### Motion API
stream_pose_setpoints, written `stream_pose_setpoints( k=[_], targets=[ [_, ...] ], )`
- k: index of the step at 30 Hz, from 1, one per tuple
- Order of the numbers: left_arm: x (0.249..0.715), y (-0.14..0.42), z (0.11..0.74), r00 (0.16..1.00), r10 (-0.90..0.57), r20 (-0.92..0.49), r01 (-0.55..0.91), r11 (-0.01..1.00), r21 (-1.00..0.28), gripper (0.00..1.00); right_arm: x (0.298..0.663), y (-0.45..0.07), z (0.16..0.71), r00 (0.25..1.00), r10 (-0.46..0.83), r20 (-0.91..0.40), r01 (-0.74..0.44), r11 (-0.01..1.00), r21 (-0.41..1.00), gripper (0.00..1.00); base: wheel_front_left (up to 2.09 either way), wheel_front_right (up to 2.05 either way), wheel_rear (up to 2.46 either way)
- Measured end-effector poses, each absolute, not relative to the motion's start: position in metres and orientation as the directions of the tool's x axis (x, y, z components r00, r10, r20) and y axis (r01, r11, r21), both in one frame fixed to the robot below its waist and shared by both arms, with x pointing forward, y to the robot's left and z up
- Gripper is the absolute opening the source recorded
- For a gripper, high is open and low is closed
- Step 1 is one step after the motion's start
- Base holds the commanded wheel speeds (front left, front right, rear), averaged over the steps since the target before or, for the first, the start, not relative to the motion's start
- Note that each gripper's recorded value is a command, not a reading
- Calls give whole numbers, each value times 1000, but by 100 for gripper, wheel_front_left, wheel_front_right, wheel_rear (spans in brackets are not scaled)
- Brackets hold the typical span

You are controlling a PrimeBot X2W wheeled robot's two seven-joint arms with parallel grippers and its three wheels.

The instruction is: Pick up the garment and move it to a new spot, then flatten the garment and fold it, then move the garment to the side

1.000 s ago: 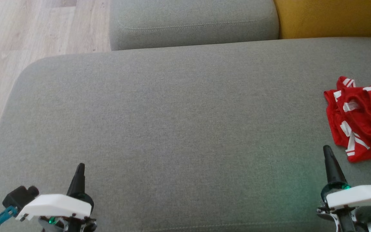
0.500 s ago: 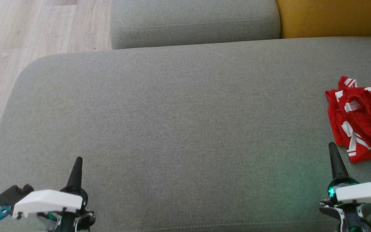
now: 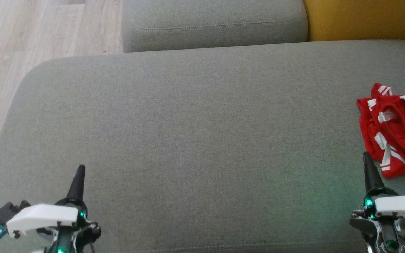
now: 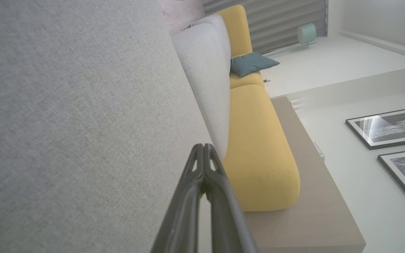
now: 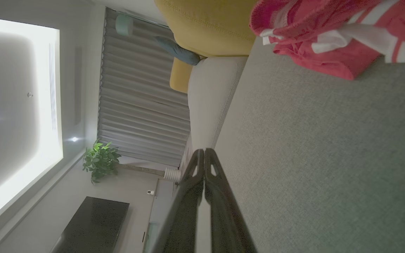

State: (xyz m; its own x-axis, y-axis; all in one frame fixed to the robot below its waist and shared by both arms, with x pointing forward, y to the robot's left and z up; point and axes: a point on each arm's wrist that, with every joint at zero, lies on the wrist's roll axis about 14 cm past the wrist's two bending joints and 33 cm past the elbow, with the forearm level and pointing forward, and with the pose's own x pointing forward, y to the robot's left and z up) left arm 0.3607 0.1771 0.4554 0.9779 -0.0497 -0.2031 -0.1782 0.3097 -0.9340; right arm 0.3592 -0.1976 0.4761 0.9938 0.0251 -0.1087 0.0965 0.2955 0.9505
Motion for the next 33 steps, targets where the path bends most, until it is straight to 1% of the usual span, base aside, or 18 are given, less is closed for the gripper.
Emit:
stream_pose_setpoints(
  k=[11, 14, 22, 26, 33],
  targets=[
    [366, 182, 462, 985, -44, -167, -157, 177, -972, 0, 366, -201, 479, 996, 8, -94, 92, 171, 981, 0, 0, 0, 0],
    [368, 184, 466, 988, -38, -152, -144, 156, -977, 0, 368, -202, 479, 996, 3, -94, 92, 148, 985, 0, 0, 0, 0],
    [369, 186, 469, 991, -34, -127, -125, 50, -991, 0, 368, -207, 474, 995, -18, -102, 103, 54, 993, 0, 0, 0, 0],
    [373, 188, 476, 995, -27, -97, -97, 8, -995, 0, 371, -208, 475, 995, -26, -99, 99, 8, 995, 0, 0, 0, 0],
    [374, 187, 477, 995, -28, -93, -93, -3, -996, 0, 374, -208, 479, 996, -27, -87, 87, 0, 996, 0, 0, 0, 0]
  ],
)
